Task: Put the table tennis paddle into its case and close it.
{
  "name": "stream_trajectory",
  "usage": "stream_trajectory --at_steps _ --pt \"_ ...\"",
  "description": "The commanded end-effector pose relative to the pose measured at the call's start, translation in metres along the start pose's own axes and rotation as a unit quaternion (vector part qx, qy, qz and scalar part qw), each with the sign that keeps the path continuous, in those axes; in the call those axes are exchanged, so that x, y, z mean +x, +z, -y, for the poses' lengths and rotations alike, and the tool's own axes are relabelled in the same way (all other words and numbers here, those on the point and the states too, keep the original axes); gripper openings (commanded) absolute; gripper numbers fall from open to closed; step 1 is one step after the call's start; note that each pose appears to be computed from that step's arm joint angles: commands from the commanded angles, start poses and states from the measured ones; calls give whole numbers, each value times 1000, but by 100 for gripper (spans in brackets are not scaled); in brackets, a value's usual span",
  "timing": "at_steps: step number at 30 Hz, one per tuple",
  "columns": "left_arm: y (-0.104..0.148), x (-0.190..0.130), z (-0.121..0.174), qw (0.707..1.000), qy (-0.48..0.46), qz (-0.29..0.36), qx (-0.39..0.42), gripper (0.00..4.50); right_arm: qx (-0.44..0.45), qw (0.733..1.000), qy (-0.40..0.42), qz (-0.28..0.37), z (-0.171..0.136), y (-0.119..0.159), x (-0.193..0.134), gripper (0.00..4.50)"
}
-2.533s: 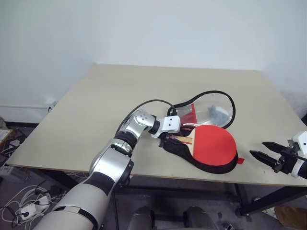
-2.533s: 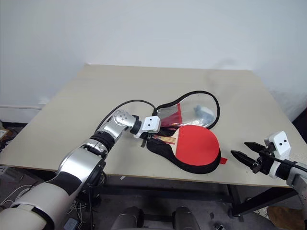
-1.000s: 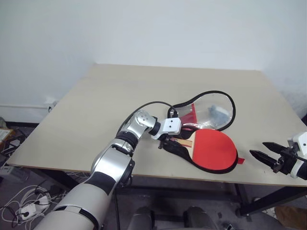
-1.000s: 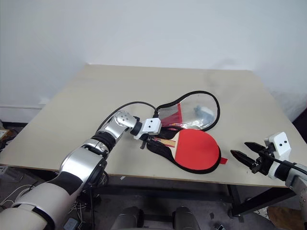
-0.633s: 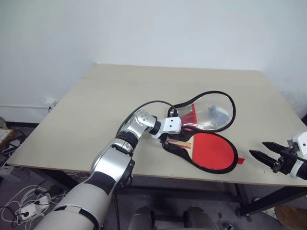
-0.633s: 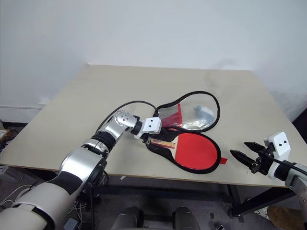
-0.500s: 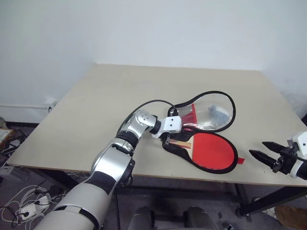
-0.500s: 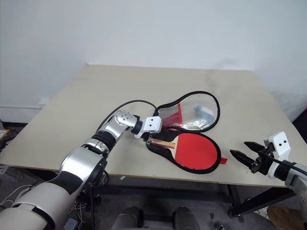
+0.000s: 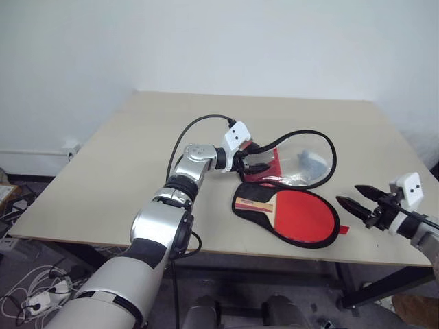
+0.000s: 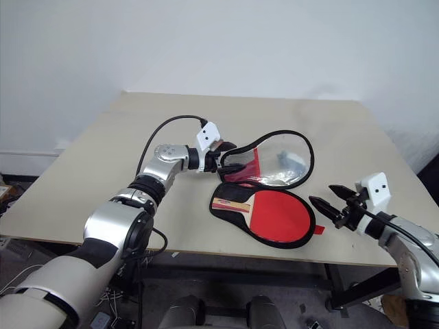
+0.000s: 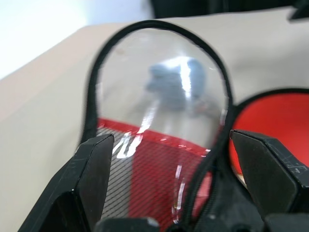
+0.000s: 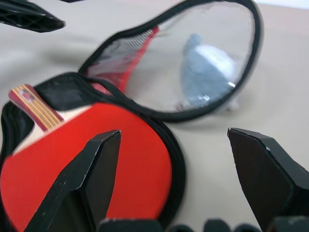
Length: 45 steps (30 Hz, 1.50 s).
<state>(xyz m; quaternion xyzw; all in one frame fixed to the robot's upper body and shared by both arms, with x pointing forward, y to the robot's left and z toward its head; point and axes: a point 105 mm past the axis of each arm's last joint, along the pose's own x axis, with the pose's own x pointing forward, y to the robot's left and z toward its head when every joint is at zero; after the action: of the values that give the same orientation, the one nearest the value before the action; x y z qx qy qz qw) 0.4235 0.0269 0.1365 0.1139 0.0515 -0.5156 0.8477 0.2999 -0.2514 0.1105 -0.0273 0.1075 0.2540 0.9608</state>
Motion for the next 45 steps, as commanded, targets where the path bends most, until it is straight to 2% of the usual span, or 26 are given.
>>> stream_trajectory --at_steps 1,5,11,22,31,34,45 --pt "13 -13 -20 998 50 37 -17 410 18 999 -38 27 15 12 23 384" --pt "11 -21 -21 997 44 57 -36 410 47 996 -59 37 25 16 46 384" --pt "8 -34 -4 994 -26 88 -56 410 54 995 -82 29 39 18 70 384" --pt "9 -46 26 989 -83 104 -72 410 59 992 -104 36 53 24 89 384" --pt "9 -46 36 988 -98 95 -74 410 91 990 -98 52 54 31 101 384" --pt "9 -46 37 988 -100 94 -74 412 93 989 -99 53 55 32 101 338" --pt "7 -49 43 987 -105 92 -75 412 90 990 -79 71 54 39 97 26"
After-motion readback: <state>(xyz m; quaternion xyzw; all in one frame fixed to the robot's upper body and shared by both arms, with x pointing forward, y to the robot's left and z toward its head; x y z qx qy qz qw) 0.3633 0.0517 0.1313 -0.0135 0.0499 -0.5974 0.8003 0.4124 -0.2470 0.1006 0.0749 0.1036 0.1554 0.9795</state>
